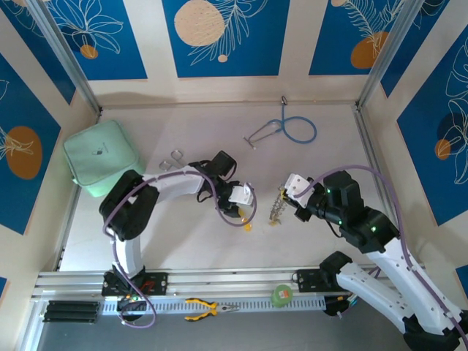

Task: Put the keys on the keyring

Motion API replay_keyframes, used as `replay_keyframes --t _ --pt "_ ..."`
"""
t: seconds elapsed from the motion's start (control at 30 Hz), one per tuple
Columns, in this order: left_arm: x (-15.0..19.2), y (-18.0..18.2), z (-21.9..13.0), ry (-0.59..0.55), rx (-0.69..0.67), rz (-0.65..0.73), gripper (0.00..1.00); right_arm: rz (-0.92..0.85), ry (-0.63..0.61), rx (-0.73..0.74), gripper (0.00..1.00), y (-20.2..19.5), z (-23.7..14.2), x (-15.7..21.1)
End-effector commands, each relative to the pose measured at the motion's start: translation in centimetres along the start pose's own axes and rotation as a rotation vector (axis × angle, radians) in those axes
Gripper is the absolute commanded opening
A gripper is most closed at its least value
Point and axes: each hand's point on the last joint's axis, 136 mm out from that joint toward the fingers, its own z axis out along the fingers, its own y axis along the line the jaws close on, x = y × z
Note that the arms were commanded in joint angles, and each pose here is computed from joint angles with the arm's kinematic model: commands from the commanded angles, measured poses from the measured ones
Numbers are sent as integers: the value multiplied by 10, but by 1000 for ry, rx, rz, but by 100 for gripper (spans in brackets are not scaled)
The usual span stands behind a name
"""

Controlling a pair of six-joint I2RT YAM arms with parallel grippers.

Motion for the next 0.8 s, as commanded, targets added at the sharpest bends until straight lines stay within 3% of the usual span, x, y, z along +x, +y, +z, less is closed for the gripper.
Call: replay_keyframes --t 0.0,0.27,0.77 --pt "2 -24 1 -16 157 49 49 -30 -18 -9 0 3 -4 -1" --pt "20 -20 15 125 177 53 49 -34 -16 -6 0 2 -7 -2" --pt "19 -28 29 177 229 59 40 -32 -19 -9 0 4 -9 -1"
